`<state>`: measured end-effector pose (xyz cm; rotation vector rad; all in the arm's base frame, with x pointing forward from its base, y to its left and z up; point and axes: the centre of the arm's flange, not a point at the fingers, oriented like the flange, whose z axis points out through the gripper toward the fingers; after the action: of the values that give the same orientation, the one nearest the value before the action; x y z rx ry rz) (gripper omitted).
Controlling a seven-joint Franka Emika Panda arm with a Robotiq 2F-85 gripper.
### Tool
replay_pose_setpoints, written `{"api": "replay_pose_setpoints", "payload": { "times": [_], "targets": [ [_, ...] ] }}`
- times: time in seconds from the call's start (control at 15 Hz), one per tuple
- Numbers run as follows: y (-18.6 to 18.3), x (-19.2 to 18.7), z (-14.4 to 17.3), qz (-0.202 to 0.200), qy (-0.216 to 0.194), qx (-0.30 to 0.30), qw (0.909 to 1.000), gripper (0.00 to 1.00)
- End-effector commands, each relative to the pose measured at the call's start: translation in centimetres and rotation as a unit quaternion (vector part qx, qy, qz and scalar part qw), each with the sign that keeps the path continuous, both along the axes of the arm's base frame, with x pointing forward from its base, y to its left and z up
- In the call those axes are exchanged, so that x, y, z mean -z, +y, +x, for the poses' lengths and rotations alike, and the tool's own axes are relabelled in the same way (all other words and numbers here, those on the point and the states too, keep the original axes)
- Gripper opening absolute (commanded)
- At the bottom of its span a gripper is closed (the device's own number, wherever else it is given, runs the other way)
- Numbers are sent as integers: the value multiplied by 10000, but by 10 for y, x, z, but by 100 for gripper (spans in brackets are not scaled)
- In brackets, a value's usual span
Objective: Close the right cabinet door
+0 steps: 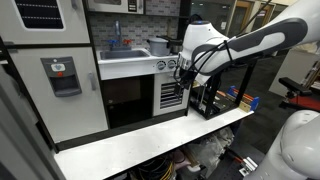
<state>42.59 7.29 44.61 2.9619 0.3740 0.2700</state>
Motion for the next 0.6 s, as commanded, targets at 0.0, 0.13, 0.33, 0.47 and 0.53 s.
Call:
{"api": "replay_pose_setpoints", "payload": {
  "times": [0.0,0.13,0.33,0.47,0.53],
  "targets": [
    [6,-27,-16,-154,-78,190,9997,100],
    [4,-22,-11,-42,-128,118,9998,100],
    [5,-29,-16,-64,-153,117,9998,100],
    [5,-29,-16,-65,-148,118,9998,100],
    [5,-29,-16,-66,-148,118,9998,100]
  ]
}}
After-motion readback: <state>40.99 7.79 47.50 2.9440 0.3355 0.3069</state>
